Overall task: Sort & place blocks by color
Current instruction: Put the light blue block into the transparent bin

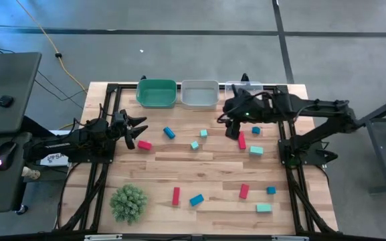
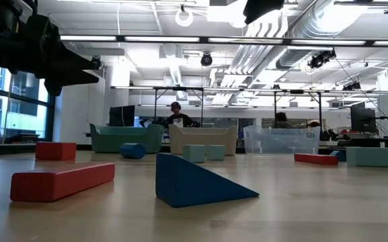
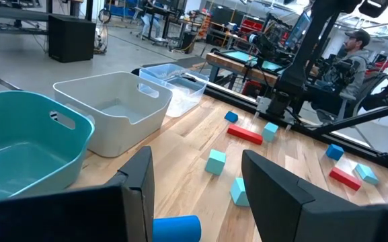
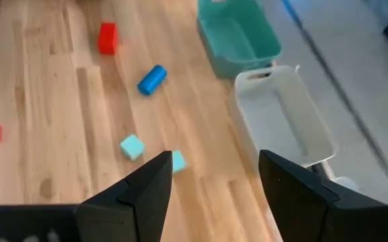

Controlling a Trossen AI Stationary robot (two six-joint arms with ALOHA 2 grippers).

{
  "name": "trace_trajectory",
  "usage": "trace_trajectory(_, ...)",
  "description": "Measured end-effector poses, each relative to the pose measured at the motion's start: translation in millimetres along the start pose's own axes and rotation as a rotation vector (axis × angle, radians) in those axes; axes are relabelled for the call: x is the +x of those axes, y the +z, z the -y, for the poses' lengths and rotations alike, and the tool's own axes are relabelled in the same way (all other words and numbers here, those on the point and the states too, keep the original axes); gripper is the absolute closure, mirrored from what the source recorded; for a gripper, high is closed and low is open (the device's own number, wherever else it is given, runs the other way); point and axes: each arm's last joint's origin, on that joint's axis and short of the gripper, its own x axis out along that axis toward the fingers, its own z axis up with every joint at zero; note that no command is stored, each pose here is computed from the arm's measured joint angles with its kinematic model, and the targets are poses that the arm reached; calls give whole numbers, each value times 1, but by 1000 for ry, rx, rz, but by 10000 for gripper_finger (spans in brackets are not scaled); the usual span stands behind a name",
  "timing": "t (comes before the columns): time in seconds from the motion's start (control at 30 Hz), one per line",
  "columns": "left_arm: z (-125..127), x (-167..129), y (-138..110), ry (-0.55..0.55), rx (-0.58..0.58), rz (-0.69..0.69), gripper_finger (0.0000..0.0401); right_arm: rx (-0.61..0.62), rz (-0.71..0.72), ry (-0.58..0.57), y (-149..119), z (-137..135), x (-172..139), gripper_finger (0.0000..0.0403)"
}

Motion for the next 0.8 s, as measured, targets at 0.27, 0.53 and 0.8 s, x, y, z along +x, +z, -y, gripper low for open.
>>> trace_trajectory(0.27,0,0,0,0,0,1,254,10,-86,34,5,5,31,189)
trace_trajectory(0.53,0,0,0,0,11,0,254,-75,-190,162,2,4,71,189)
trace_trajectory(0.8,0,0,0,0,112,1,254,-266,-295,240,-6,-9,124,189)
